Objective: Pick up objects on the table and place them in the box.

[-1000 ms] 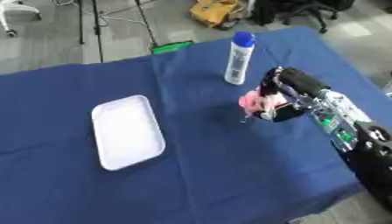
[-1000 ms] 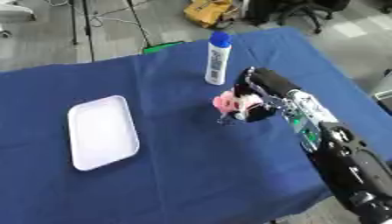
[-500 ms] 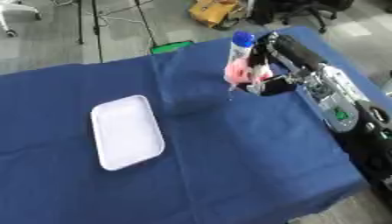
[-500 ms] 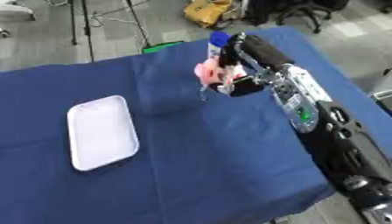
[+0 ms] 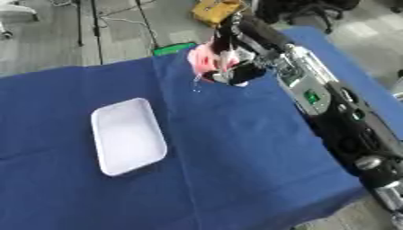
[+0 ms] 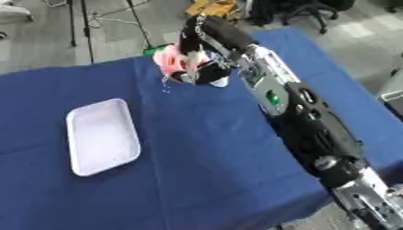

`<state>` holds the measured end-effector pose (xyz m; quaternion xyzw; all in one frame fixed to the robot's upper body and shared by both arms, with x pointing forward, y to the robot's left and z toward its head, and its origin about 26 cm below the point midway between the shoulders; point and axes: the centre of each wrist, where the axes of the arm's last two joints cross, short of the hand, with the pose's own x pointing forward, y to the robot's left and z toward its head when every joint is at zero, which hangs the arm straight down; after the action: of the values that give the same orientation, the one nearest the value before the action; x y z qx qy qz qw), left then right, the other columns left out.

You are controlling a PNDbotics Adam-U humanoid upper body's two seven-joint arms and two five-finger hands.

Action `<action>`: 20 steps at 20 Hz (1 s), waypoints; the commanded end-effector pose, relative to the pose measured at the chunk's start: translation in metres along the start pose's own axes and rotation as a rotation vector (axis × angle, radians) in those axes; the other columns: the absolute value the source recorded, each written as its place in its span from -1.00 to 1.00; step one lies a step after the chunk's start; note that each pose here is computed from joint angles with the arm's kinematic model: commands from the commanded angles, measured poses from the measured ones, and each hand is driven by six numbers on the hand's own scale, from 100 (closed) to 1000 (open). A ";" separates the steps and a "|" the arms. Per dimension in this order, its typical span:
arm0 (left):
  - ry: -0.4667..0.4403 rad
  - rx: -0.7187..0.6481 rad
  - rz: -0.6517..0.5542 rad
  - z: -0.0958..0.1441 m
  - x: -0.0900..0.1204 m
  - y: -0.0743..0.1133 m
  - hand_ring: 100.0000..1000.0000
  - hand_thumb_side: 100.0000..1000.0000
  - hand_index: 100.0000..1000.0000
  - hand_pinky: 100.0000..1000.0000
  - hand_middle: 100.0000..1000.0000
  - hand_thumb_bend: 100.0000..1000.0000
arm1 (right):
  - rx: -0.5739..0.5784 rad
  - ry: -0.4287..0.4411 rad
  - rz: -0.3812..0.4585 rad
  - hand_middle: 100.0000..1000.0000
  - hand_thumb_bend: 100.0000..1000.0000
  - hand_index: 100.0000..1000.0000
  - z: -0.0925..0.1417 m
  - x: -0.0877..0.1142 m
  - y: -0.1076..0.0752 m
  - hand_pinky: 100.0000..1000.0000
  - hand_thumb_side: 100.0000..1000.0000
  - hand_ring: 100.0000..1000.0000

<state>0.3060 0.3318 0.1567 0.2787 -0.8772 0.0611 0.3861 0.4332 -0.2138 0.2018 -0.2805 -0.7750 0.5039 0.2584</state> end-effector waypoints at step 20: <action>-0.043 -0.047 0.061 -0.007 0.012 -0.014 0.41 0.82 0.52 0.51 0.41 -0.09 | 0.166 -0.182 -0.154 -0.05 -0.18 -0.09 -0.068 0.067 0.077 0.04 -0.43 0.03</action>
<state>0.3116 0.3183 0.1597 0.2479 -0.8877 0.0497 0.3847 0.4454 -0.1030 0.1537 -0.1506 -0.7684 0.5633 0.2639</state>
